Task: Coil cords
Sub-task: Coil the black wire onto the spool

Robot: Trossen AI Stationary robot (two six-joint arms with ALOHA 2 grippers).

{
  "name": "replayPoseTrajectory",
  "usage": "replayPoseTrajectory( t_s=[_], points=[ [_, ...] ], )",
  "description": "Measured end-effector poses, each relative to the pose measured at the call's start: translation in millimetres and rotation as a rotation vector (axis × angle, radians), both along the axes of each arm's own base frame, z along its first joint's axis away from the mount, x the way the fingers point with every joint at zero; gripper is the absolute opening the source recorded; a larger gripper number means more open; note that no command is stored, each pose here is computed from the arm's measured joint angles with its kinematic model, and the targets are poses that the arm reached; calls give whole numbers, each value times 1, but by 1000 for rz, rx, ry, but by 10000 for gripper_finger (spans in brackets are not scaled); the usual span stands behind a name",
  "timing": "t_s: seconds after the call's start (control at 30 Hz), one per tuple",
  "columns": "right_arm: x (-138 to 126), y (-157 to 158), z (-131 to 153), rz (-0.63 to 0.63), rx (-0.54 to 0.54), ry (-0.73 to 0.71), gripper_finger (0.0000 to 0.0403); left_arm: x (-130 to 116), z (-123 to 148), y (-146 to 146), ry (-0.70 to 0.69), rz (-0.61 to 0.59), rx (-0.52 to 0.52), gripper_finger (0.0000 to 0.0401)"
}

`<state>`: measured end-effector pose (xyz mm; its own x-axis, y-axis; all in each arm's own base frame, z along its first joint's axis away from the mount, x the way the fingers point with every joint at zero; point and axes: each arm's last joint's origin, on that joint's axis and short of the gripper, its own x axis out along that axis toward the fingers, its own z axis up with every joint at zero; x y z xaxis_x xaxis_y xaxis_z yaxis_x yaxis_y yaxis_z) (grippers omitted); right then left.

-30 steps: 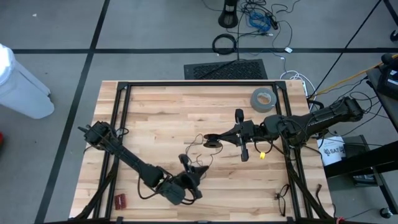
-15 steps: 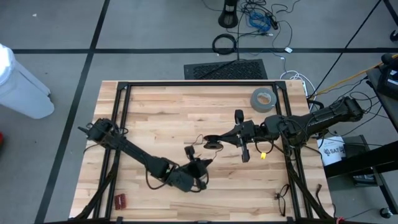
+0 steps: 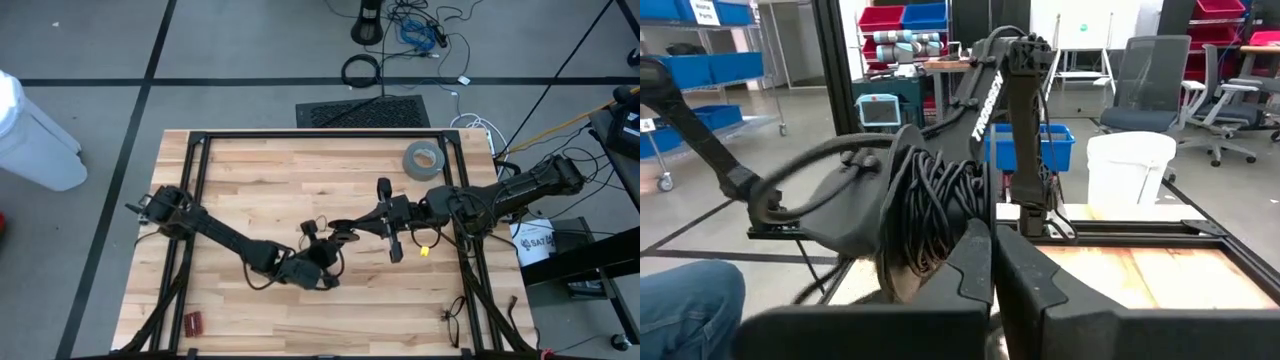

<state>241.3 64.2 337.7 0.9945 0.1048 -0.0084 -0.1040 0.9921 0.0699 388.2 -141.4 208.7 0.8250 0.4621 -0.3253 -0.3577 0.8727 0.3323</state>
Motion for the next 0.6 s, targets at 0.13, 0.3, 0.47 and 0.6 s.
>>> replayPoseTrajectory(
  t_s=[0.13,0.3,0.47,0.6],
  points=[
    [0,1,3,2,15,-24,0,4,1,10,-8,32,-4,2],
    [0,1,5,-1,29,-48,0,6,0,17,-6,56,2,2],
    [0,1,5,2,30,-50,0,-5,7,16,31,121,52,1],
    [-2,0,7,3,20,-59,0,-22,15,11,71,150,51,1]
  ],
)
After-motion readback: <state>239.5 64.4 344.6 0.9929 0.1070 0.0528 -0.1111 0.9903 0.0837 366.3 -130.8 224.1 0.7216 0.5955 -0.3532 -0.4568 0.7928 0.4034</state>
